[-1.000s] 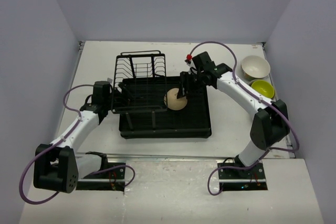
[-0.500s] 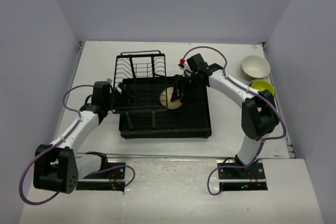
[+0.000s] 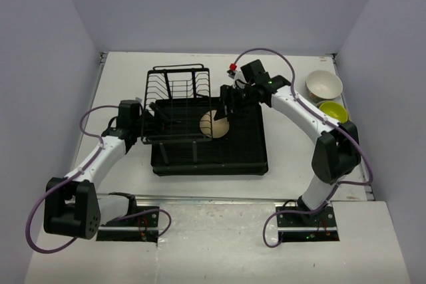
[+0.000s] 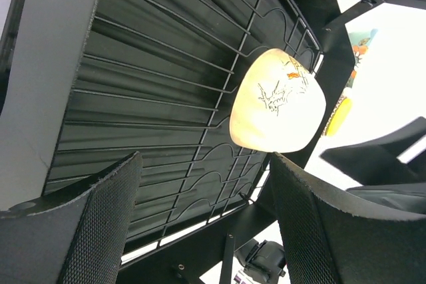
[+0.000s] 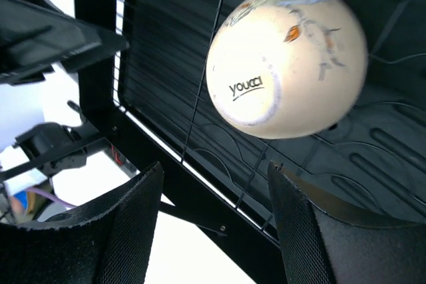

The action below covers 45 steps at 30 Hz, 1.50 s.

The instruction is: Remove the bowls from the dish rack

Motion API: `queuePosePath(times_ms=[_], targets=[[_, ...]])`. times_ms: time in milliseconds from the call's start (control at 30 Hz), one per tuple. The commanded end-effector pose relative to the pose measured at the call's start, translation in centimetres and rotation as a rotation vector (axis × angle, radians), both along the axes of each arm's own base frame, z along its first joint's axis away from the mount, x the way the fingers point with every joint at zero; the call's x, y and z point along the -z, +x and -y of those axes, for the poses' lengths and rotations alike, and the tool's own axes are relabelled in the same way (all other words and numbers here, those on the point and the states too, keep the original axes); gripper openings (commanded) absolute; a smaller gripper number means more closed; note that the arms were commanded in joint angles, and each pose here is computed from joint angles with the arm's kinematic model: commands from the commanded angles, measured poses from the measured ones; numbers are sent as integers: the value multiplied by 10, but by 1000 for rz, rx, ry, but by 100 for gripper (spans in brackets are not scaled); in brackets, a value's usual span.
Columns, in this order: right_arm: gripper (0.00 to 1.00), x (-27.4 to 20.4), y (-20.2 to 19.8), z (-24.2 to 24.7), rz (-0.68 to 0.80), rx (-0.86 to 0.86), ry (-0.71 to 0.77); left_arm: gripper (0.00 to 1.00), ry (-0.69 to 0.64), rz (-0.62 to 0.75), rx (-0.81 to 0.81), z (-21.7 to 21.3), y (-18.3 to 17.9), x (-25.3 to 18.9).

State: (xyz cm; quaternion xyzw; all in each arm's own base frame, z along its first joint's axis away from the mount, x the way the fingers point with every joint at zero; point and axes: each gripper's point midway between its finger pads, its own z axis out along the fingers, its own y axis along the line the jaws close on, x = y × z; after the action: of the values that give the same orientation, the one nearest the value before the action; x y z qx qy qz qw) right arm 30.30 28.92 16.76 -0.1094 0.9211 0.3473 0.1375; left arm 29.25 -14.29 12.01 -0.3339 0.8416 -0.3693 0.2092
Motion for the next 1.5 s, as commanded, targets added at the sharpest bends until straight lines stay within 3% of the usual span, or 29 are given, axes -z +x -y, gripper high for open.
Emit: queuePosePath(times_ms=[0,200,567,1333,1467], targets=[[65,-23,21,25,69,103,-38,78,0,57,-13,-2,14,-14],[61,-8,41,39,50,127,-86,78,1,49,-12,-2,17,-12],[60,27,43,15,-57,58,-55,78,-15,44,-22,-1,25,-10],[61,19,4,-62,-180,-104,127,78,-24,28,-15,2,31,-3],[66,16,2,-59,-164,-84,132,78,-28,24,-10,3,30,-1]])
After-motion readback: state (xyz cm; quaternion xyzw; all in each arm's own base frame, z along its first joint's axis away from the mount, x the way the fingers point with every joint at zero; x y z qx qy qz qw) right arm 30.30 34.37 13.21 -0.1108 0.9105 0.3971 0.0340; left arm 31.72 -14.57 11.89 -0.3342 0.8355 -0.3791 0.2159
